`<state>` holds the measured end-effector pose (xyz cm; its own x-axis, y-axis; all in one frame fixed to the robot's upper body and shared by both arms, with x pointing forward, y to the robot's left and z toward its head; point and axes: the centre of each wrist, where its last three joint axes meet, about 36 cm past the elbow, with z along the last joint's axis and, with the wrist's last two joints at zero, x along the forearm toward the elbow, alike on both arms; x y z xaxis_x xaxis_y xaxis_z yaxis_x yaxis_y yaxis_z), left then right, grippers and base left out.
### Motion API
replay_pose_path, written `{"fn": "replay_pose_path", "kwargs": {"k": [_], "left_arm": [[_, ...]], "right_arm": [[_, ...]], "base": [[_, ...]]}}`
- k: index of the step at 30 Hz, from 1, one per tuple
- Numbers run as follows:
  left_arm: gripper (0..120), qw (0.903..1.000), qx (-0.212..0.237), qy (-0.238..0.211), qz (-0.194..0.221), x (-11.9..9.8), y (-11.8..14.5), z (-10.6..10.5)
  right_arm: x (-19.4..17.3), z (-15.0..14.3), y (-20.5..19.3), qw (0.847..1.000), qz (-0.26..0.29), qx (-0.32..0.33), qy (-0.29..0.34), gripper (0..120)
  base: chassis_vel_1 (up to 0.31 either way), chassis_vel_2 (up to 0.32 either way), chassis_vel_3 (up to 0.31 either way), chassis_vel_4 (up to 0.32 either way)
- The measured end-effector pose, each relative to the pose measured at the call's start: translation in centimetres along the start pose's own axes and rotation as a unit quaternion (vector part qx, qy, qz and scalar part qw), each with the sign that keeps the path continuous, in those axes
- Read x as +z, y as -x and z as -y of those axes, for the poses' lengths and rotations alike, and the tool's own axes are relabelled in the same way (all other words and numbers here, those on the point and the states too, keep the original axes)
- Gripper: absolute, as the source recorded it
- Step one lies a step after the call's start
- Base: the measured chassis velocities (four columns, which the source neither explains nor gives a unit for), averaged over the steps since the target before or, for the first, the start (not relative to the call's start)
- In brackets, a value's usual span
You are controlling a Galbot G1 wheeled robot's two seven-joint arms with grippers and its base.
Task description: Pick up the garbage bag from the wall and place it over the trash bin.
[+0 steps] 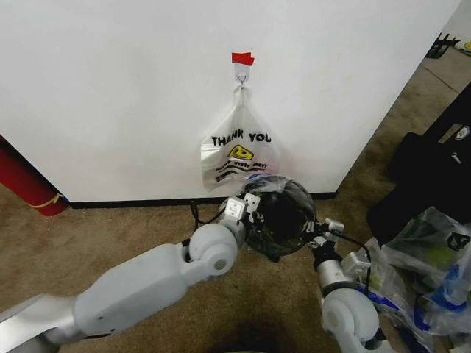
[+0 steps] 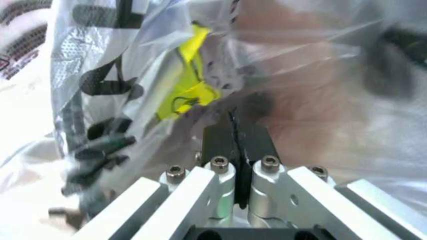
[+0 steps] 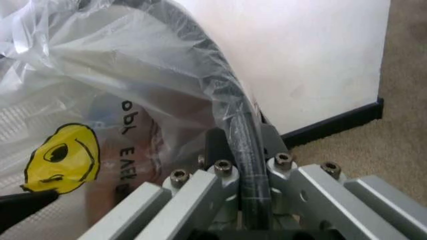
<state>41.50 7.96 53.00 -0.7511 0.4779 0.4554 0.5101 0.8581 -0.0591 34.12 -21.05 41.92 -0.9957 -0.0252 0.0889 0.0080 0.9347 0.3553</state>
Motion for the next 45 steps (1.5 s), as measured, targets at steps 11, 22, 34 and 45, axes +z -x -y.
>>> {"fn": "replay_pose_path", "kwargs": {"k": [11,22,34,45], "left_arm": [[0,0.9963,0.027,-0.059,0.057,-2.5,-0.4,2.2],[0,0.9937,0.012,-0.072,0.085,-3.9,2.6,3.2],[0,0.9958,-0.033,-0.047,0.071,-2.8,7.0,3.2],[0,0.995,-0.036,-0.037,0.085,-2.2,6.8,2.8]], "right_arm": [[0.9,-0.1,0.1,1.0,-0.002,0.02,0.004,0],[1.0,-0.4,0.3,1.0,-0.001,0.016,0.004,0],[0.4,-0.8,-0.1,1.0,0.004,0.007,0.004,0],[0.4,-0.8,-0.2,1.0,0.005,0.001,0.0,0]], "base": [[0.0,0.0,0.0,0.0],[0.0,0.0,0.0,0.0],[0.0,0.0,0.0,0.0],[0.0,0.0,0.0,0.0]]}}
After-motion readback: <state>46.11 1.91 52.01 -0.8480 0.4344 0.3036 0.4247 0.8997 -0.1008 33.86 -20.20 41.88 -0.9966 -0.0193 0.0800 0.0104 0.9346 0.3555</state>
